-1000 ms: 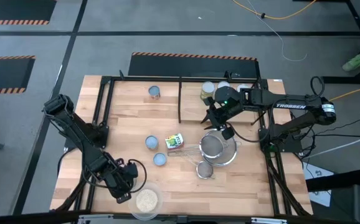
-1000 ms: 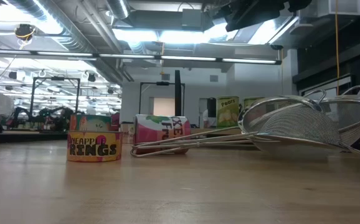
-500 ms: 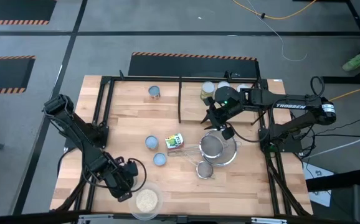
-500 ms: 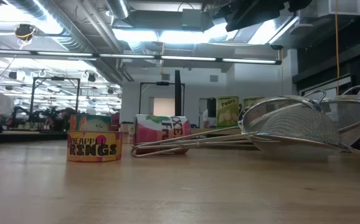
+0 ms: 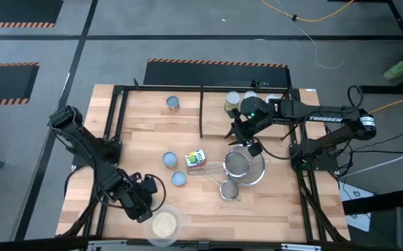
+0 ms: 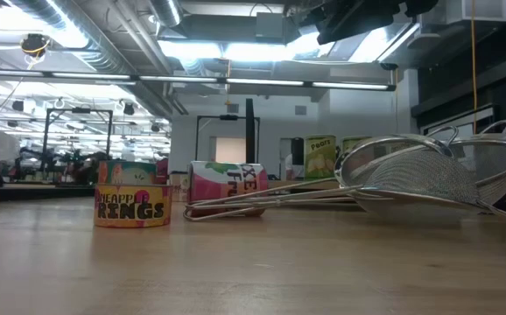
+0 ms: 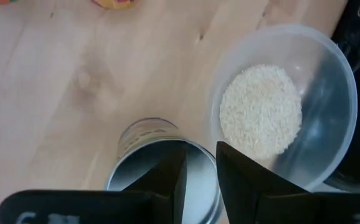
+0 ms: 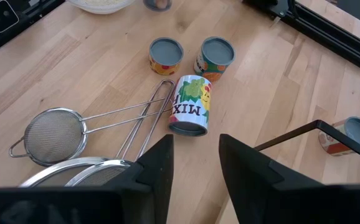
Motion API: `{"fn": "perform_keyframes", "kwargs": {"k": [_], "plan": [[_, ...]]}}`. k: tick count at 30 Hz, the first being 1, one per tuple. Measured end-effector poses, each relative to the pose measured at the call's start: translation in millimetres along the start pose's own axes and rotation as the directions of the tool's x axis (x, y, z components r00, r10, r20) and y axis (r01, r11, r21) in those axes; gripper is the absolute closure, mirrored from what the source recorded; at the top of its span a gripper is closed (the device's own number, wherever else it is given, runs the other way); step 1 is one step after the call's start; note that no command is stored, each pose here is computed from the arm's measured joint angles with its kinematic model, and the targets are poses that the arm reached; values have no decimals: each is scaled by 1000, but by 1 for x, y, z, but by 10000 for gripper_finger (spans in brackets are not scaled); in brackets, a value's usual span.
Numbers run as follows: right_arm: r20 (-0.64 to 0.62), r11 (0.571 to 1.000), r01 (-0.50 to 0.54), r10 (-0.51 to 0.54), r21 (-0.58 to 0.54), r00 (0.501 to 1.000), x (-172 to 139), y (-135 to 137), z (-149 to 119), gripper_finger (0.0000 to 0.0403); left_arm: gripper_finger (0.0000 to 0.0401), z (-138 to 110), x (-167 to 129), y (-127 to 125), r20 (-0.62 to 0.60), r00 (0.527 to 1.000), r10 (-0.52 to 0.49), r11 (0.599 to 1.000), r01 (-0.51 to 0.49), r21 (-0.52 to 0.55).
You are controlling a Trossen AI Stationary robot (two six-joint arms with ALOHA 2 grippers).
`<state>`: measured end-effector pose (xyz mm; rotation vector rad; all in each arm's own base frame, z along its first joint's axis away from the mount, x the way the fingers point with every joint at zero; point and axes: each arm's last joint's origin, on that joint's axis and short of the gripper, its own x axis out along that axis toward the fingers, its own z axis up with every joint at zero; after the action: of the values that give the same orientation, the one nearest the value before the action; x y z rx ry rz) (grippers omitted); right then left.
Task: Pick and place cans onto a shelf
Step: Put the canned peaches on the shelf
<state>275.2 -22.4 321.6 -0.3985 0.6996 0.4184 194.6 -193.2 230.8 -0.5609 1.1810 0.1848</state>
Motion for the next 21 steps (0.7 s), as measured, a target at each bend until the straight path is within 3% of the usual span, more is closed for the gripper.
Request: {"fn": "perform_keyframes", "kwargs": {"k": [21], "plan": [[0,1000,0,0,0,1000,0,0,0,270,323,15,3,4,-33,999,-13,996,10,-93]]}}
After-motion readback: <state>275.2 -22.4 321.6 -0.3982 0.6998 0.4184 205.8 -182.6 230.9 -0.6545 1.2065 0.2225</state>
